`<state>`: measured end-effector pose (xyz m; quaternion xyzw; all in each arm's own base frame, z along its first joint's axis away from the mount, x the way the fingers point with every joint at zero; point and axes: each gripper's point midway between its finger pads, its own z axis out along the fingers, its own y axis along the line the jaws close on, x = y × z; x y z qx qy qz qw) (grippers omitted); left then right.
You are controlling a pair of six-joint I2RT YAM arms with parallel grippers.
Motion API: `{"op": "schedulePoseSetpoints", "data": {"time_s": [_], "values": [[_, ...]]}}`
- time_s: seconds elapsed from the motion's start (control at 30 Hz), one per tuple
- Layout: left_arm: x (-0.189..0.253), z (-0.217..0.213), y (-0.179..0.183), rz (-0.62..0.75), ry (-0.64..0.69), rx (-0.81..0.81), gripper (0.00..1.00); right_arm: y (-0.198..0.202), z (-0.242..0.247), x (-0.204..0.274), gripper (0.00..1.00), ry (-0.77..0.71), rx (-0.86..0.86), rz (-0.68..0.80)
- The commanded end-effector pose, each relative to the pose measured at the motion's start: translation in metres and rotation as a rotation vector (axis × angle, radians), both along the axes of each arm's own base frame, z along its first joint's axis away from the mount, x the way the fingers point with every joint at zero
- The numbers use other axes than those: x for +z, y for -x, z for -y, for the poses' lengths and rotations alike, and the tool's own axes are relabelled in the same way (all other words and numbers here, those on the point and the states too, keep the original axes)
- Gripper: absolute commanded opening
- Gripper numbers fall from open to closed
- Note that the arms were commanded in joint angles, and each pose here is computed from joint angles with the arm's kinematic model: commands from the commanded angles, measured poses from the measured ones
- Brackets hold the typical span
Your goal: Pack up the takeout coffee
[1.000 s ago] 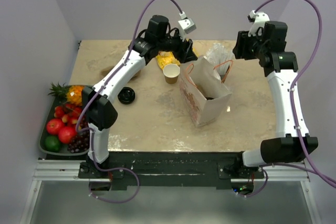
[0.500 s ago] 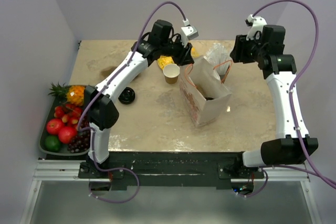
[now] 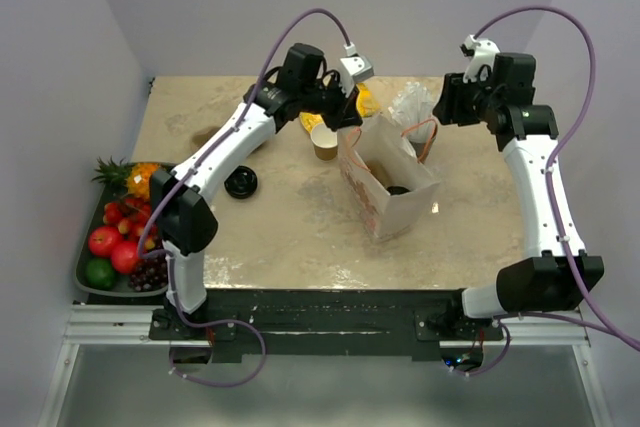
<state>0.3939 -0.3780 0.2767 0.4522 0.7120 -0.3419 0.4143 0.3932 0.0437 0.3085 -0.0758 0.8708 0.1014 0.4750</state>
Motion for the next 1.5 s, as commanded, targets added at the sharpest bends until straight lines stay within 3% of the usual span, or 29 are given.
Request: {"op": "schedulePoseSetpoints", "data": {"time_s": [0.0,0.2,0.4,0.57,0.77,1.0,1.47], "values": [[0.036,-0.016,0.027,0.024,0.026,0.013,0.0,-0.003,-0.005,0.007,0.5,-0.009,0.036,0.041],[0.057,-0.042,0.056,0.076,0.042,0.037,0.0,0.004,-0.009,-0.005,0.5,-0.021,0.061,0.025],[0.037,-0.059,0.082,-0.024,0.024,0.065,0.0,0.006,-0.015,-0.01,0.49,-0.03,0.101,0.007],[0.024,-0.074,0.101,-0.011,0.028,0.074,0.0,0.007,-0.022,-0.01,0.49,-0.036,0.132,0.026],[0.029,-0.088,0.114,0.094,0.106,0.113,0.0,0.009,-0.027,-0.011,0.49,-0.048,0.142,0.03],[0.081,-0.093,0.122,0.229,0.199,0.105,0.0,0.024,-0.025,-0.013,0.49,-0.037,0.139,0.027],[0.101,-0.081,0.17,0.464,0.182,-0.127,0.0,0.033,-0.029,-0.03,0.49,-0.056,0.145,-0.006]]}}
